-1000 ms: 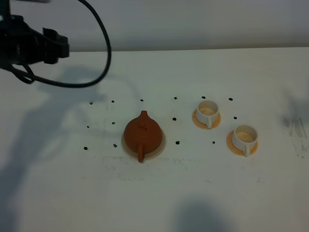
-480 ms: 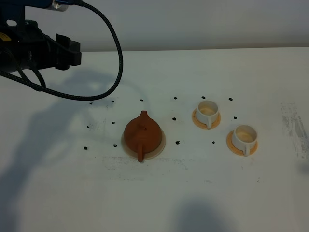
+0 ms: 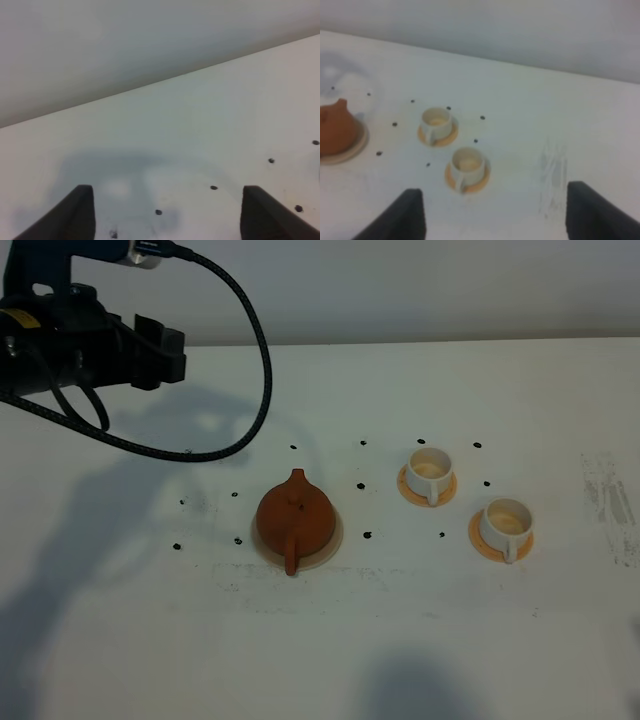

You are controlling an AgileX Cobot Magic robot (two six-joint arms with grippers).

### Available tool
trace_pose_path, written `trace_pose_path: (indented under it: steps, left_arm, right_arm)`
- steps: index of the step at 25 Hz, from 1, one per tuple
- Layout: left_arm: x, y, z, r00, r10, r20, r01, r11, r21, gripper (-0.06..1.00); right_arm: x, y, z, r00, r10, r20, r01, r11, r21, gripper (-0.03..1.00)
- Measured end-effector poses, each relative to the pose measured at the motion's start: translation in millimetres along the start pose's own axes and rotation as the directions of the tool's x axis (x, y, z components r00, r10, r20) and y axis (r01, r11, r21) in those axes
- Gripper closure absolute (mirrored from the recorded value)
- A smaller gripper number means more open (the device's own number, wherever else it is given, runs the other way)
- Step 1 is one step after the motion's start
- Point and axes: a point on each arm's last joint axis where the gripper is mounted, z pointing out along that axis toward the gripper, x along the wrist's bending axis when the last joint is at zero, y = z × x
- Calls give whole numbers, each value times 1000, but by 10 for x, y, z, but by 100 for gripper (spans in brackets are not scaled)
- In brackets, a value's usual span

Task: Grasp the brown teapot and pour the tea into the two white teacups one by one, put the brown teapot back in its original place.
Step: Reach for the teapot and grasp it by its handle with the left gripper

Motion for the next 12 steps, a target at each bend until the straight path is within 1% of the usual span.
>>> trace_pose_path:
  steps: [6, 10, 12]
  left_arm:
    - [-135, 24, 4, 999, 42, 28, -42, 999, -21, 35]
    - [-169, 27, 4, 998, 52, 37, -52, 998, -23, 35]
    - [-170, 27, 4, 998, 52, 37, -52, 998, -23, 35]
  right_arm:
    - [28, -271, -174, 1000, 4, -1, -4, 1000, 2, 40]
    - [38, -443, -161, 1000, 15, 3, -15, 1000, 3, 43]
    - [42, -521, -122, 1000, 26, 4, -26, 999, 21, 44]
